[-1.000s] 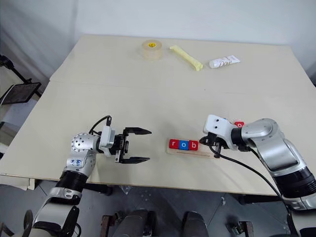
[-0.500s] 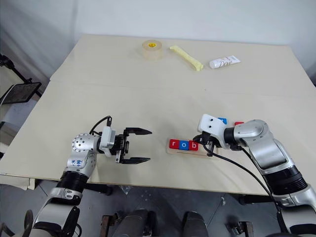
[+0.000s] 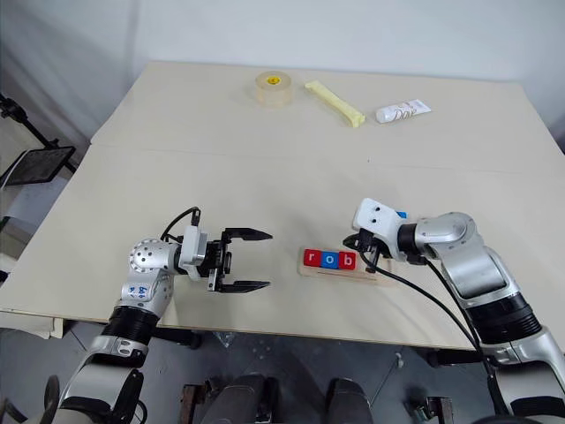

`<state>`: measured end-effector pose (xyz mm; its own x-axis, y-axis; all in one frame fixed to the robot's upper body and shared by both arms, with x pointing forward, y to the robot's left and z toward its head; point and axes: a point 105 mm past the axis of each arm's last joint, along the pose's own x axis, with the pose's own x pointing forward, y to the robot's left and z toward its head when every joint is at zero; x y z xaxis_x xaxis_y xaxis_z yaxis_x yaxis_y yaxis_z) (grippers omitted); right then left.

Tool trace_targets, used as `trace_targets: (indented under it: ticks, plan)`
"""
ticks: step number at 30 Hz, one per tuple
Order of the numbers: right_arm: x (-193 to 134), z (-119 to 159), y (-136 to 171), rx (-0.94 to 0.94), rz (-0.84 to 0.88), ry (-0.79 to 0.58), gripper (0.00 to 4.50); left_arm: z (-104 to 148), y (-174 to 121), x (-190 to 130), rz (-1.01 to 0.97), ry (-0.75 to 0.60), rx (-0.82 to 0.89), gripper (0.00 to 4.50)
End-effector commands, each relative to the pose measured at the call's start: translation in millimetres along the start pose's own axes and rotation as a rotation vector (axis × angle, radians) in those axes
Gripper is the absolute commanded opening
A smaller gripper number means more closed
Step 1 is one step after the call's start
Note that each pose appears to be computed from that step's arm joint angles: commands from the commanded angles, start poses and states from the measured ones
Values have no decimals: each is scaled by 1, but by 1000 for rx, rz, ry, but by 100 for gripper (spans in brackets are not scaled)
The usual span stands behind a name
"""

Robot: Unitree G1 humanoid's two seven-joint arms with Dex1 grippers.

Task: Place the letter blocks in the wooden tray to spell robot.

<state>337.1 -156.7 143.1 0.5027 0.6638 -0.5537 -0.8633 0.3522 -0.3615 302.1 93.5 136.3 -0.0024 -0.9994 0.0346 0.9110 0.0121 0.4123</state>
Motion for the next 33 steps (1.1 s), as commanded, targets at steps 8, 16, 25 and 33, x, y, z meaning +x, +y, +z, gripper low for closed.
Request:
trace_targets:
  ticks: [8, 16, 25, 33]
  plan:
    - [-6, 8, 9, -23, 30, -30, 4, 3, 2, 2, 2, -9, 27, 450]
    - [-24, 24, -9, -33, -71, -97, 4, 3, 2, 3, 2, -13, 27, 450]
    - [-86, -11, -1, 127, -161, -136, 150, 2, 1, 3, -3, -17, 15, 450]
    - [-150, -63, -5, 286, -369, -133, 421, -3, 3, 0, -15, -6, -11, 450]
